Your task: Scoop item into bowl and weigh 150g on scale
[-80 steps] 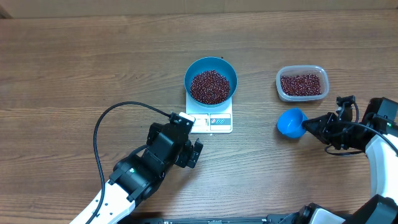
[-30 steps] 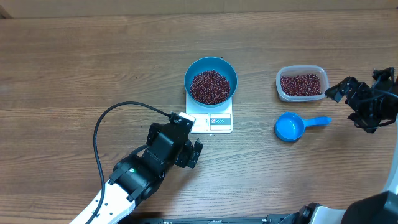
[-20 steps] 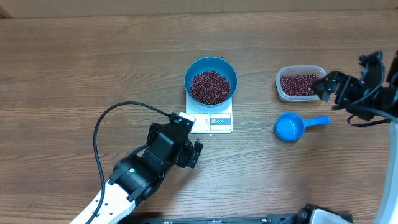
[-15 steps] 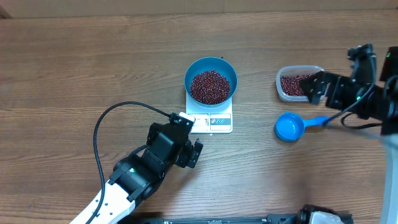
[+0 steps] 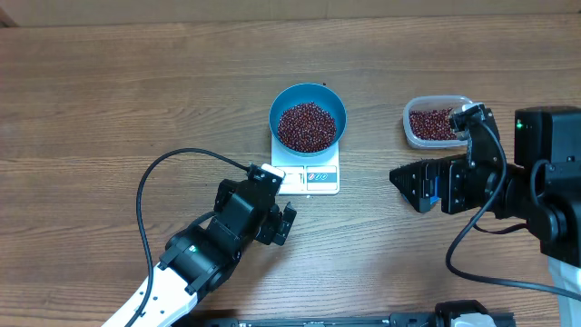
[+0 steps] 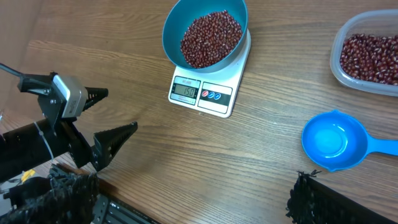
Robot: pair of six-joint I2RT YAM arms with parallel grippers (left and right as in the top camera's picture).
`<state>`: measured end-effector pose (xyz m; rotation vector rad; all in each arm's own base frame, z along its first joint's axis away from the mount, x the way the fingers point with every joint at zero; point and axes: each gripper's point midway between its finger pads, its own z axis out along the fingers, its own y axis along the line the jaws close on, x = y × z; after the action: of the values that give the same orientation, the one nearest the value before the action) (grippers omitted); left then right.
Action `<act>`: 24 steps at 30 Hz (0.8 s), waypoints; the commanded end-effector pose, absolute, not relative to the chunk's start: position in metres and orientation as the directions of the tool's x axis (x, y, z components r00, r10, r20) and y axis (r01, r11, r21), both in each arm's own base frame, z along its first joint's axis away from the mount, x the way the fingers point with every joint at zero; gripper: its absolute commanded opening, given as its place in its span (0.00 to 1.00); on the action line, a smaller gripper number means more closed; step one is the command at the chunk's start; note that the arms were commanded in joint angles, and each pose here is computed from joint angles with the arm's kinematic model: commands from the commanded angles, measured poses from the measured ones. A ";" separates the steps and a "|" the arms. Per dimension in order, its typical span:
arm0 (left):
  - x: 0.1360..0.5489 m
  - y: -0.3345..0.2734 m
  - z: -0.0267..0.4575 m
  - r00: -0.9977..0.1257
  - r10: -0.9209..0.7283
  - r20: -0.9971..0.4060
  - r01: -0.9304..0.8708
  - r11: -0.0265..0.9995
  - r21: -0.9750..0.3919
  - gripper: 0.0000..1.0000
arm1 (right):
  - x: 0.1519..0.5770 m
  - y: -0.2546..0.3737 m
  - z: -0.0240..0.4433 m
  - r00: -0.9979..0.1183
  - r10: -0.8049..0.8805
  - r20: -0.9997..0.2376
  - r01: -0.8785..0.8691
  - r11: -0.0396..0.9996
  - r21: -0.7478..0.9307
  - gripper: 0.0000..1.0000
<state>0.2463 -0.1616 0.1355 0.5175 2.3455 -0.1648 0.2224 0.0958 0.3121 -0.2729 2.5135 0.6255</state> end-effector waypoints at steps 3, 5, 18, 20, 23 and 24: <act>0.246 -0.162 0.134 -0.668 0.309 -0.677 0.399 0.917 0.024 1.00 | 0.225 0.097 0.317 -0.836 -0.061 -0.546 -0.312 0.870 0.381 1.00; 0.246 -0.162 0.134 -0.668 0.309 -0.677 0.399 0.917 0.024 0.99 | 0.227 0.097 0.317 -0.831 -0.072 -0.551 -0.323 0.870 0.373 1.00; 0.246 -0.162 0.134 -0.668 0.309 -0.677 0.399 0.917 0.024 0.99 | 0.270 0.086 0.315 -0.472 -0.210 -0.856 -0.473 0.880 0.045 1.00; 0.246 -0.162 0.134 -0.668 0.309 -0.677 0.399 0.917 0.024 0.99 | 0.272 0.081 0.310 -0.398 -0.205 -0.894 -0.446 0.895 -0.007 1.00; 0.246 -0.162 0.134 -0.669 0.309 -0.677 0.399 0.917 0.024 1.00 | 0.272 0.068 0.303 -0.286 -0.197 -0.938 -0.379 0.922 -0.078 1.00; 0.246 -0.162 0.134 -0.668 0.309 -0.677 0.399 0.917 0.024 1.00 | 0.271 0.065 0.302 -0.246 -0.195 -0.949 -0.359 0.928 -0.097 1.00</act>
<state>0.2460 -0.1612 0.1345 0.5179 2.3474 -0.1628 0.2760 0.0805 0.3135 -0.4612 1.8794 0.2710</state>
